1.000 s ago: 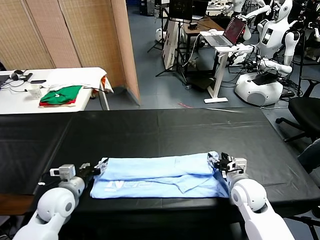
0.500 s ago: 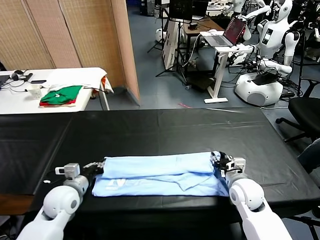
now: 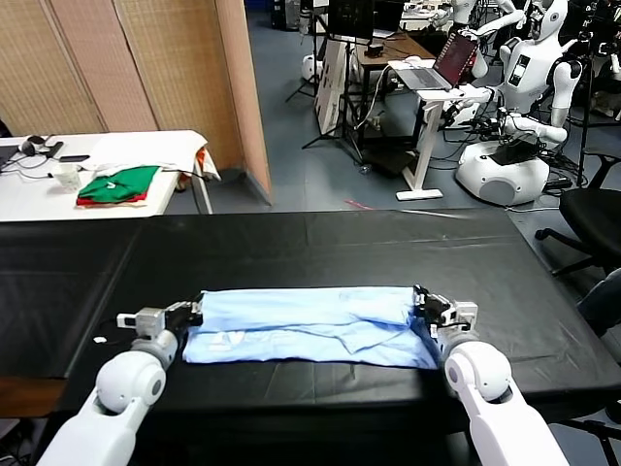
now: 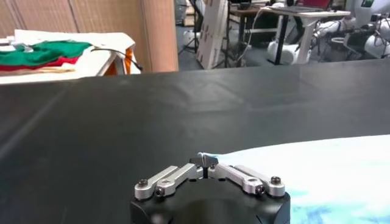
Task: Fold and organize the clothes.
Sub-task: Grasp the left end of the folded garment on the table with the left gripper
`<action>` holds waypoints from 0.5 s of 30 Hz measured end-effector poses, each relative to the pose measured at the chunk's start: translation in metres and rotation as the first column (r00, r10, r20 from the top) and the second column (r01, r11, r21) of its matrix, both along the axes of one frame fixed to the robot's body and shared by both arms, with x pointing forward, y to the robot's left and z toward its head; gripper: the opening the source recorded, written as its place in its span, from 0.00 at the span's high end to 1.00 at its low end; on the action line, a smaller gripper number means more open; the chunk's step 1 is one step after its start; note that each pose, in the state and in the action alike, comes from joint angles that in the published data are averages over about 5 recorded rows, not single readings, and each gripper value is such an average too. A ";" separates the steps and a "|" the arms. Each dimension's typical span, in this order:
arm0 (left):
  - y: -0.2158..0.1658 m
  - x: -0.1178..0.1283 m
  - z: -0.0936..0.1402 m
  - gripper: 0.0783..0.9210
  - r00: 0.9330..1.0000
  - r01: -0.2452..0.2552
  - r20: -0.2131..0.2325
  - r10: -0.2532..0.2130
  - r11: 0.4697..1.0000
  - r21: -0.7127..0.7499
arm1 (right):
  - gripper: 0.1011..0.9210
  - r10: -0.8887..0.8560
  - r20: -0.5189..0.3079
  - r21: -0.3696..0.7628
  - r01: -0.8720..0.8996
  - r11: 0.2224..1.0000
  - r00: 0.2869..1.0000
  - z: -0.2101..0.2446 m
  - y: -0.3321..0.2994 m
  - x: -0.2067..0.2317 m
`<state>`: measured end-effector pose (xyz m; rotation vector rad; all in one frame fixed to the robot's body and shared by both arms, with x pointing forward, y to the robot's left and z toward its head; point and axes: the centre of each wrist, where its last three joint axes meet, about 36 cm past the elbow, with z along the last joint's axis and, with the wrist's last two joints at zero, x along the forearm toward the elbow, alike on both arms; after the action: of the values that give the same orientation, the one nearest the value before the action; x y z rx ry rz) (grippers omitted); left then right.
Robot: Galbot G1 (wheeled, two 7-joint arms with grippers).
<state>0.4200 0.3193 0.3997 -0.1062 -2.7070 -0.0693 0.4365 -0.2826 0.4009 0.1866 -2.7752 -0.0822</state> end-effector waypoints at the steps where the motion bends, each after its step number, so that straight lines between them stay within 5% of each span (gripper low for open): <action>1: 0.001 0.000 0.000 0.79 1.000 0.003 0.012 -0.003 1.000 0.004 | 0.36 0.005 0.007 0.000 -0.005 1.000 1.000 0.002 0.000 -0.002; 6: 0.006 -0.004 0.004 0.42 0.999 0.002 0.043 -0.003 1.000 0.023 | 0.05 0.015 0.031 -0.010 -0.015 1.000 0.999 0.014 -0.001 -0.014; 10: 0.013 -0.012 0.013 0.14 1.000 -0.016 0.007 0.016 1.000 -0.016 | 0.02 0.017 0.047 -0.027 -0.016 1.000 0.999 0.026 -0.001 -0.028; 15: 0.016 -0.032 0.023 0.02 0.999 -0.037 -0.036 0.033 0.993 -0.116 | 0.02 0.018 0.066 -0.039 -0.015 0.999 0.998 0.039 -0.001 -0.043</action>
<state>0.3879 0.3356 0.4228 -0.0939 -2.6772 0.0997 0.3940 -0.2841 0.4400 0.2061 -2.8380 -0.0193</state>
